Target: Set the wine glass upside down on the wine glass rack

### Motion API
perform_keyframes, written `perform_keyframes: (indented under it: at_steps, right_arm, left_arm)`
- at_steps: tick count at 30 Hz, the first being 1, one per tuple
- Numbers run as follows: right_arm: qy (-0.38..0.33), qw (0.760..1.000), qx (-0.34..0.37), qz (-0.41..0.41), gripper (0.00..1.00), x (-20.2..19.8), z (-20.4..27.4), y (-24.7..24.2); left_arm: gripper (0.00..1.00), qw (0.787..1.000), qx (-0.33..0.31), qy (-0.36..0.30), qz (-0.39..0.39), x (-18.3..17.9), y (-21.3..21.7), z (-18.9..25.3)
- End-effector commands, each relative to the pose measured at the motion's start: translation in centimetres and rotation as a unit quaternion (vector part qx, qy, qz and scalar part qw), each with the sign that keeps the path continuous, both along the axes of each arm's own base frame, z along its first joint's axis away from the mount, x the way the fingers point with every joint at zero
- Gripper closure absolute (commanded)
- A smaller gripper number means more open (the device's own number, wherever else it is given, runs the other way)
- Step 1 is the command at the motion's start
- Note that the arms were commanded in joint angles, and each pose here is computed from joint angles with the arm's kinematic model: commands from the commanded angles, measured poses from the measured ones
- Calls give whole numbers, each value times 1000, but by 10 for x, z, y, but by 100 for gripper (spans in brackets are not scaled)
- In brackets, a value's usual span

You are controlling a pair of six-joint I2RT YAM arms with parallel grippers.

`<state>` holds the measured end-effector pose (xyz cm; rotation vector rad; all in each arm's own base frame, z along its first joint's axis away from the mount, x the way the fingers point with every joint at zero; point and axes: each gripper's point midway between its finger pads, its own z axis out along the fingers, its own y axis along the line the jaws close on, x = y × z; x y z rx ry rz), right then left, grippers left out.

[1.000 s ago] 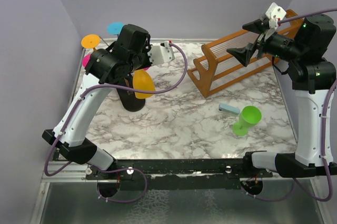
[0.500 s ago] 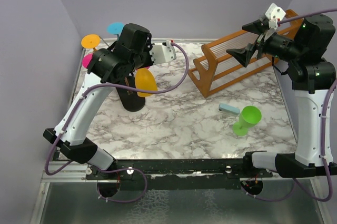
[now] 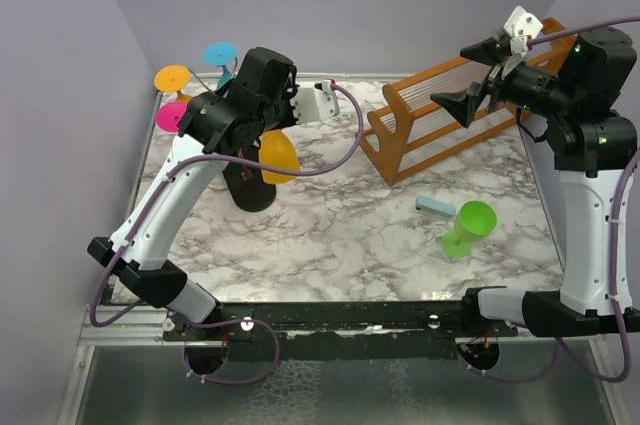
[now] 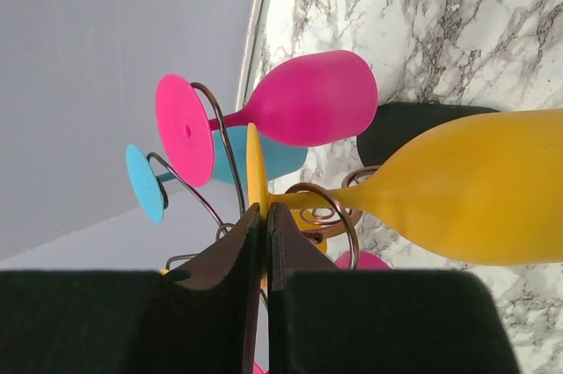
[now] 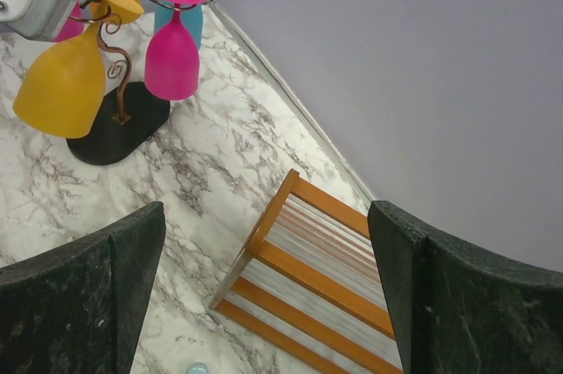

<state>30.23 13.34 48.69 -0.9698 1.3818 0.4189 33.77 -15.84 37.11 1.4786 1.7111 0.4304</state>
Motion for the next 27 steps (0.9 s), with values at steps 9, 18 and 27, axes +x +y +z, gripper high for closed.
perform_keyframes:
  at_steps: [9,18,27]
  right_arm:
    - [-10,1000,3,13,3,-3,4,2]
    - [-9,1000,2,15,3,-3,1,2]
    - [-12,1000,-7,3,2,0,-4,-1]
  left_arm:
    - [88,1000,-1,6,11,2,-2,-11]
    - [77,998,-38,44,-22,-11,-18,-21]
    - [65,996,-65,57,-33,-17,-27,-23]
